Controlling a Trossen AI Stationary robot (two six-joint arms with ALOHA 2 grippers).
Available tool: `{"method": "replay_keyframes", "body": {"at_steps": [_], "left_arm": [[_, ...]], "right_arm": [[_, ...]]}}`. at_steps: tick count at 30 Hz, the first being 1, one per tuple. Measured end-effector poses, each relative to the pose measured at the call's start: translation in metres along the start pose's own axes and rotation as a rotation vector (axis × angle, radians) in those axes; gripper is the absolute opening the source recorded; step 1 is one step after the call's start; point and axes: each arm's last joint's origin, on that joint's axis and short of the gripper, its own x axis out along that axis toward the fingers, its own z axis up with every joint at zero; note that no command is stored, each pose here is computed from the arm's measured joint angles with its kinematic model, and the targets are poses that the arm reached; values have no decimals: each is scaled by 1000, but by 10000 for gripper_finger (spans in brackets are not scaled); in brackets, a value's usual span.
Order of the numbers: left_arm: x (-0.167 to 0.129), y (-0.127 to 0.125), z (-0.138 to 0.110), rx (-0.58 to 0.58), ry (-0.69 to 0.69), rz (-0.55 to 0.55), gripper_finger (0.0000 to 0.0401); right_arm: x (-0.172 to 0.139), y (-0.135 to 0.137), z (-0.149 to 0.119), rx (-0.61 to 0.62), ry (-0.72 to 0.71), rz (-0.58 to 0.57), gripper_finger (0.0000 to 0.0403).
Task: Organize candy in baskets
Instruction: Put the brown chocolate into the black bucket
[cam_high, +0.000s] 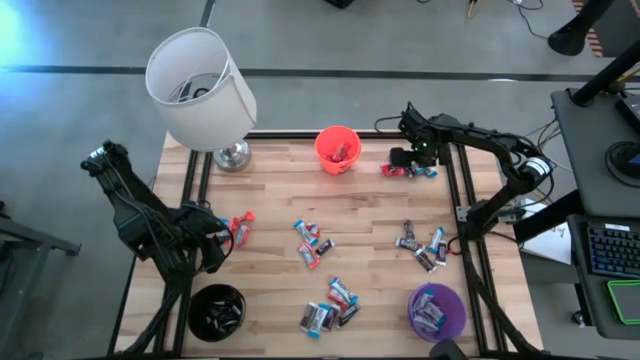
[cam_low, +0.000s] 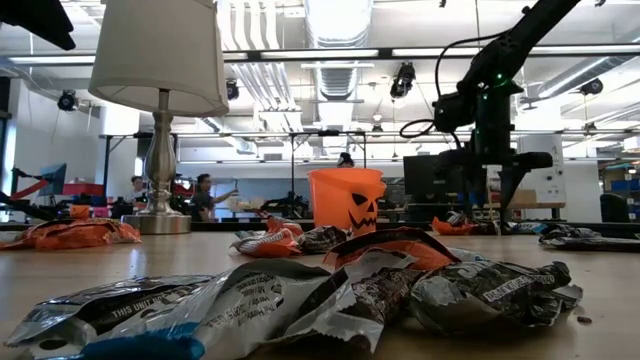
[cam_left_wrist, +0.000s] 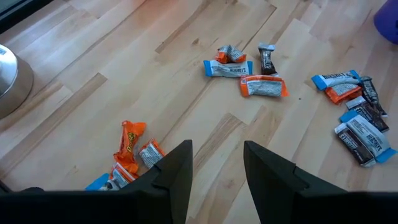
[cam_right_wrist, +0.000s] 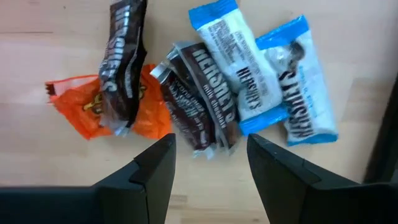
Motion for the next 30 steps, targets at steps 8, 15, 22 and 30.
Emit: {"method": "replay_keyframes", "body": {"at_steps": [8, 15, 22, 30], "left_arm": [[0, 0, 0, 1, 4, -1, 126], [0, 0, 0, 39, 8, -2, 126], [0, 0, 0, 52, 8, -4, 126], [0, -1, 0, 49, 8, -8, 126]], "right_arm": [[0, 33, -15, -50, -41, 107, 189], [-2, 45, -17, 23, -170, 72, 189], [-3, 48, -15, 109, -190, 109, 189], [12, 53, -12, 187, -186, 102, 189]]}}
